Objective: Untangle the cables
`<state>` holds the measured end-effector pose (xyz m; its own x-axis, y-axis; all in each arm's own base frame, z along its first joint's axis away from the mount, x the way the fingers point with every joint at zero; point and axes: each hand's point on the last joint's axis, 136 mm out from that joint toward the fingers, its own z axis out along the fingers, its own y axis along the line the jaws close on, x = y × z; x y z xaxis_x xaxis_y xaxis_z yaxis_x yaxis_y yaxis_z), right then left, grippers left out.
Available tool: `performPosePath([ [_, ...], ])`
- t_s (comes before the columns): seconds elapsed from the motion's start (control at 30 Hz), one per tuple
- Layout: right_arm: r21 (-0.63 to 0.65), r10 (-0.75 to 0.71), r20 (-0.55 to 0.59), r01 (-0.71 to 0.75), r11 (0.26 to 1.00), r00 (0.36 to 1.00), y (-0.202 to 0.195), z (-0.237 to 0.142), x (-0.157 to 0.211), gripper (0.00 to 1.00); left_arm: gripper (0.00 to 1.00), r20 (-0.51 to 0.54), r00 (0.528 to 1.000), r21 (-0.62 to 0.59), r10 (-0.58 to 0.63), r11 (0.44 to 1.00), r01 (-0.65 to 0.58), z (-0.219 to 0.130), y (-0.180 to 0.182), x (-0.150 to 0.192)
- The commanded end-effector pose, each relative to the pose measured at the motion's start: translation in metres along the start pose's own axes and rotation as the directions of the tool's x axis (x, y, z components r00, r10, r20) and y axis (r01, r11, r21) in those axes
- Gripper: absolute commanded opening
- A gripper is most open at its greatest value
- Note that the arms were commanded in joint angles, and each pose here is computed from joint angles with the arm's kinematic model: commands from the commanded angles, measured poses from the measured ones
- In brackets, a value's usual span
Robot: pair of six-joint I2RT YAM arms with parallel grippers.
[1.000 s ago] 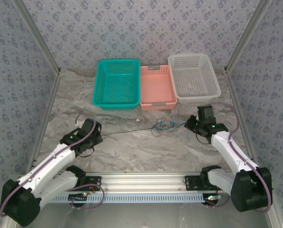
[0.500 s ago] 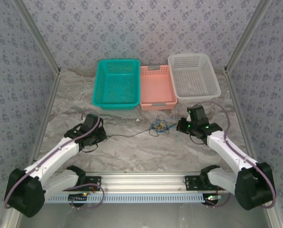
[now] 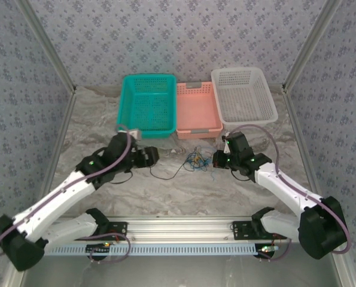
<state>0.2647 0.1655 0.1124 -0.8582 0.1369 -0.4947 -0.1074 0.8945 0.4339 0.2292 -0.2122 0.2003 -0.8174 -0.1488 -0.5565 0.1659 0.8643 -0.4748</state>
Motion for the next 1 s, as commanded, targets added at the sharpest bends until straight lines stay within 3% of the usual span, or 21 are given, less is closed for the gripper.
performPosePath([
  [0.0,-0.031,-0.042,-0.007,0.042,0.999,0.999,0.013,-0.005,-0.002,0.0,0.76,-0.076,0.983,0.03,0.166,0.986,-0.164,0.038,-0.042,0.012],
  [0.13,-0.033,-0.046,-0.014,0.045,0.998,0.999,0.013,-0.005,0.003,0.0,0.77,-0.161,0.949,0.017,0.272,0.962,-0.272,0.09,-0.073,0.025],
  [0.3,-0.049,-0.038,-0.017,0.037,0.998,0.999,0.012,-0.005,0.008,0.0,0.76,-0.259,0.901,-0.094,0.349,0.919,-0.383,0.146,-0.063,0.047],
  [0.4,-0.06,-0.035,-0.028,0.033,0.998,0.999,0.012,-0.002,0.013,0.0,0.74,-0.254,0.9,-0.176,0.356,0.898,-0.404,0.168,-0.053,0.05],
  [0.47,-0.053,-0.03,-0.032,0.029,0.998,0.999,0.008,0.0,0.016,0.0,0.63,-0.24,0.904,-0.23,0.353,0.884,-0.406,0.176,-0.044,0.047],
  [0.5,-0.051,-0.028,-0.032,0.026,0.998,0.999,0.007,0.0,0.017,0.0,0.53,-0.234,0.907,-0.245,0.35,0.882,-0.404,0.18,-0.041,0.045],
  [0.53,-0.045,-0.023,-0.031,0.022,0.999,0.999,0.005,0.0,0.017,0.0,0.36,-0.232,0.91,-0.271,0.345,0.875,-0.401,0.183,-0.035,0.045],
  [0.57,-0.034,-0.016,-0.026,0.015,0.999,1.0,0.002,-0.001,0.016,0.0,0.14,-0.226,0.913,-0.297,0.338,0.869,-0.395,0.184,-0.03,0.043],
  [0.6,-0.021,-0.008,-0.024,0.008,1.0,1.0,-0.002,-0.002,0.016,0.0,0.0,-0.217,0.919,-0.329,0.33,0.861,-0.387,0.182,-0.024,0.041],
  [0.73,0.059,0.049,0.003,-0.049,0.997,0.999,-0.029,-0.015,0.008,0.0,0.0,-0.136,0.95,-0.418,0.28,0.853,-0.312,0.153,0.003,0.025],
  [0.97,0.09,0.158,0.063,-0.163,0.982,0.985,-0.06,-0.036,-0.014,0.0,0.0,-0.053,0.989,-0.341,0.137,0.929,-0.146,0.104,0.031,0.01],
])
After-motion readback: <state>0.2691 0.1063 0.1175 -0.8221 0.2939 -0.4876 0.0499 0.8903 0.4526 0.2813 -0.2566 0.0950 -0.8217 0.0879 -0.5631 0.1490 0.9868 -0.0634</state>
